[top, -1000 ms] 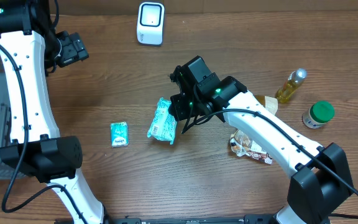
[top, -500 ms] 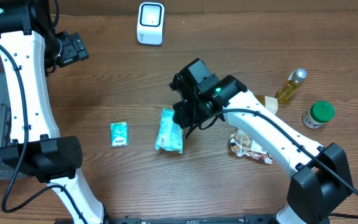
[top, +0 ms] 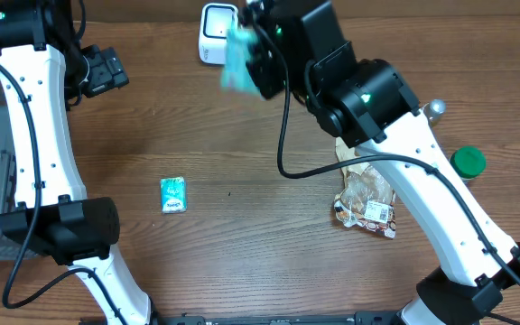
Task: Scan the item barcode
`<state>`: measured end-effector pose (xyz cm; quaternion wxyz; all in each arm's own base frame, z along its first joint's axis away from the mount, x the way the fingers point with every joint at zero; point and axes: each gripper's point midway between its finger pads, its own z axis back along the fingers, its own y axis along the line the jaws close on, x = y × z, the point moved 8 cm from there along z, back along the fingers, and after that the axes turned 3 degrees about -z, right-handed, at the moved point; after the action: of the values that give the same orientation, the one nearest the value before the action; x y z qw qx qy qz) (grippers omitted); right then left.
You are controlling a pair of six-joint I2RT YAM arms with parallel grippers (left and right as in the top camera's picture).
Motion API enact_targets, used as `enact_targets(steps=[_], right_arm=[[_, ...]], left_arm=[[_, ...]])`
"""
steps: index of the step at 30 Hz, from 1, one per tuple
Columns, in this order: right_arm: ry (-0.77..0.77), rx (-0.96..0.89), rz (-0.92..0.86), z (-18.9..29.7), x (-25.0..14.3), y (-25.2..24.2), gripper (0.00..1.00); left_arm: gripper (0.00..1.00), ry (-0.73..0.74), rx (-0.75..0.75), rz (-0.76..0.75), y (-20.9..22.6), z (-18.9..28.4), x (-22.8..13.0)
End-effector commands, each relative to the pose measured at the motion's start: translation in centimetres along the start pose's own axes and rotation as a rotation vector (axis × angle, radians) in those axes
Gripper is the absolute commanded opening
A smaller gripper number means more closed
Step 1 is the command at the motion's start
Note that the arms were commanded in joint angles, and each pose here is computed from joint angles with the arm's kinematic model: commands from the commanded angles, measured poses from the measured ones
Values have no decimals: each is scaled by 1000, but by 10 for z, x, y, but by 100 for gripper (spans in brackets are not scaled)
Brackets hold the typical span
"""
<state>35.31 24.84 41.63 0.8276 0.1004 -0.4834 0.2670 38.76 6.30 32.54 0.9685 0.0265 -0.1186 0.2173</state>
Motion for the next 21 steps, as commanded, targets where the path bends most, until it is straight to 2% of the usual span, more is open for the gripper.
enact_targets(steps=[1, 7, 14, 21], right_arm=[[-83, -53, 136, -7, 15, -5, 4], [-167, -68, 168, -52, 24, -1, 4], [-164, -110, 363, -126, 5, 4, 4], [-217, -178, 337, -197, -18, -12, 4]], left_arm=[[99, -14, -13, -4, 0, 8, -3], [100, -14, -13, -4, 0, 8, -3], [99, -14, -13, -4, 0, 8, -3], [100, -14, -14, -4, 0, 8, -3]])
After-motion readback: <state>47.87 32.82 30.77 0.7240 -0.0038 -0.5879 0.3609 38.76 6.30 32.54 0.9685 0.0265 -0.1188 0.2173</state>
